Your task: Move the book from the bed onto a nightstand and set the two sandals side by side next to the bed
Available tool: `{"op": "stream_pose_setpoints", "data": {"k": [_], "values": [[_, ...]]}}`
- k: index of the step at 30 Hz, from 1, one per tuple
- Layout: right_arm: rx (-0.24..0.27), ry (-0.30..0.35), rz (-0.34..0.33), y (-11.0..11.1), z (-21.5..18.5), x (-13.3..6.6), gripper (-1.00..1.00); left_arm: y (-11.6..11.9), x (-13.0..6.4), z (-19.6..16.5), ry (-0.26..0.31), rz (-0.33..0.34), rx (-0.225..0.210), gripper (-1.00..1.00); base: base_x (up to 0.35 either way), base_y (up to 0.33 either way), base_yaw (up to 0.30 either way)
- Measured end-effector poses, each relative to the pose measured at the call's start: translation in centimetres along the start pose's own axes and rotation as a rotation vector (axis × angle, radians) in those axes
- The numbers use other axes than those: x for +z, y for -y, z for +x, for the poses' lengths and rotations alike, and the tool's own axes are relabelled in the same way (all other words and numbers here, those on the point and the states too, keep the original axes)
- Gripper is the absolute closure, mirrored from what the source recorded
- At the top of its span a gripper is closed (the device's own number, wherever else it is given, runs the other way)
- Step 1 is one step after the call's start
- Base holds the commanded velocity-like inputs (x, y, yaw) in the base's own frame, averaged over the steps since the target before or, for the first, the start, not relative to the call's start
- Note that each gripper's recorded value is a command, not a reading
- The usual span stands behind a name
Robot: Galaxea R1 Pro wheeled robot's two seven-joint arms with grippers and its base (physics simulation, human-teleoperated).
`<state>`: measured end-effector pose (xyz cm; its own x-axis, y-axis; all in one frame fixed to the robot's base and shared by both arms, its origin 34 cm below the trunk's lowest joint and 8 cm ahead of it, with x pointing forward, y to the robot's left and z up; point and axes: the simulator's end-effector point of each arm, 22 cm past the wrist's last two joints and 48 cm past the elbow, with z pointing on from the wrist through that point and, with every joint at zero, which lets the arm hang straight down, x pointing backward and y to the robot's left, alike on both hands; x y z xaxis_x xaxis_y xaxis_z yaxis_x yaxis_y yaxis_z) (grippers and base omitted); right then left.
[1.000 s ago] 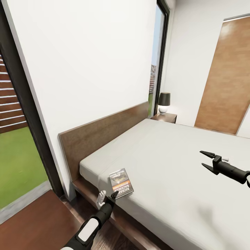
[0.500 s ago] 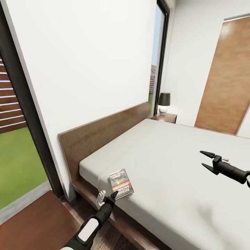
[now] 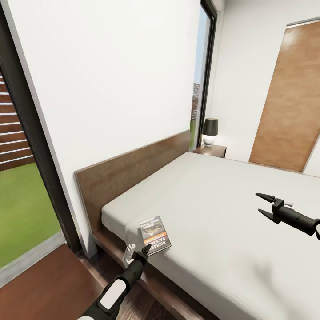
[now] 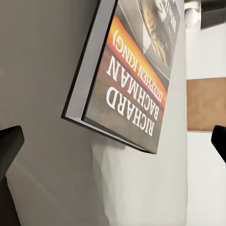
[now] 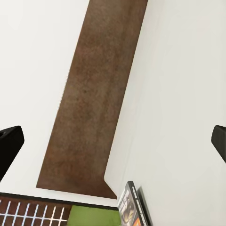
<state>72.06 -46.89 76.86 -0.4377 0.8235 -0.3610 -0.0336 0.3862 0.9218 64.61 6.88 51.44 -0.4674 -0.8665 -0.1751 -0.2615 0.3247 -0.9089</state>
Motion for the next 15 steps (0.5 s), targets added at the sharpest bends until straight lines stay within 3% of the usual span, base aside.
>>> {"op": "stream_pose_setpoints", "data": {"k": [15], "values": [[0.000, 0.000, 0.000, -0.01, 0.00, -0.01, -1.00, 0.01, -0.01, 0.00, 0.000, 0.000, 0.000, -1.00, 0.022, -0.013, 0.000]]}}
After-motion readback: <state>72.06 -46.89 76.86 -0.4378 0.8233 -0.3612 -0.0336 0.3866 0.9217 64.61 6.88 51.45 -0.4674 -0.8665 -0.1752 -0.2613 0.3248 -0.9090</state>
